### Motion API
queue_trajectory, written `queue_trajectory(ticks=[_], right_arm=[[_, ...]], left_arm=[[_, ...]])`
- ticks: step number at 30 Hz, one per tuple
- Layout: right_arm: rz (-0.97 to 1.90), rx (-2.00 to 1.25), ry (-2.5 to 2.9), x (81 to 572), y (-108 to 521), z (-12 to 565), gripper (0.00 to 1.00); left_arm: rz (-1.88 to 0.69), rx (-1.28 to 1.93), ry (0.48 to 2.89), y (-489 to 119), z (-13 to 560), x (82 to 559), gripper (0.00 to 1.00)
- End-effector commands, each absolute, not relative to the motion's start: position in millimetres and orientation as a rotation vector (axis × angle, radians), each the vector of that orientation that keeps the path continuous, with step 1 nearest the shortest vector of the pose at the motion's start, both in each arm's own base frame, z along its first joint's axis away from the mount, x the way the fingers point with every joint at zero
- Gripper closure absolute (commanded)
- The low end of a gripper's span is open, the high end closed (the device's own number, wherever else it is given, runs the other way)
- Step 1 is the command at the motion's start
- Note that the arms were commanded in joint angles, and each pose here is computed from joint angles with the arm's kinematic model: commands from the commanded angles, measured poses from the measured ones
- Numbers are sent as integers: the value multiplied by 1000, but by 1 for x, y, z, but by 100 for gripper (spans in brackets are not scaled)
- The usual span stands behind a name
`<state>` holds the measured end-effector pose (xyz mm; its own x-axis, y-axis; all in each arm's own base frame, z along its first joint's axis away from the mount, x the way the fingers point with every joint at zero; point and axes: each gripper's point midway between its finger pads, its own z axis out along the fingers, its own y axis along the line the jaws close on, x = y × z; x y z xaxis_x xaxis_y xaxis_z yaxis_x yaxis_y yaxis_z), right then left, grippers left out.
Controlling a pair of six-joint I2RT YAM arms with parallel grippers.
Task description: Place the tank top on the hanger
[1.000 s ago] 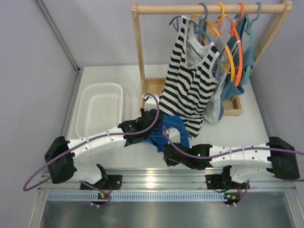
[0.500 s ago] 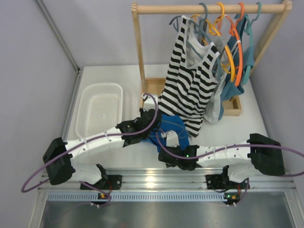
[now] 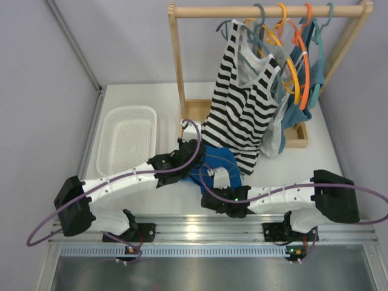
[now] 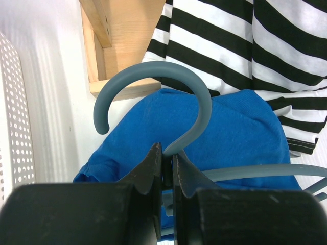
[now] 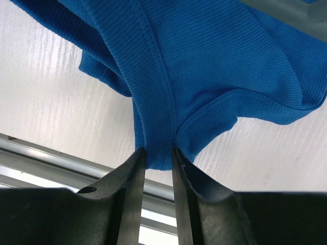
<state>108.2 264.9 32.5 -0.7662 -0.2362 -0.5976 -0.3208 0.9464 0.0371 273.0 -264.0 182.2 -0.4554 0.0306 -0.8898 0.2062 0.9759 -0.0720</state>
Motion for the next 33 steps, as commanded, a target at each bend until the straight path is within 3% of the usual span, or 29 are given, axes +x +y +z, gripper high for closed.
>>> queue_trajectory(ticks=[1, 6, 11, 33], right_arm=[[181, -362, 2457, 108, 266, 34, 73], [176, -353, 2463, 107, 262, 30, 80], [141, -330, 2464, 108, 252, 28, 99], [411, -39, 2425, 133, 206, 62, 100]], left_arm=[[-221, 136, 2001, -260, 196, 275, 100], [-223, 138, 2003, -260, 197, 274, 100], [-230, 136, 2005, -259, 197, 273, 100], [-330, 175, 1935, -259, 210, 265, 100]])
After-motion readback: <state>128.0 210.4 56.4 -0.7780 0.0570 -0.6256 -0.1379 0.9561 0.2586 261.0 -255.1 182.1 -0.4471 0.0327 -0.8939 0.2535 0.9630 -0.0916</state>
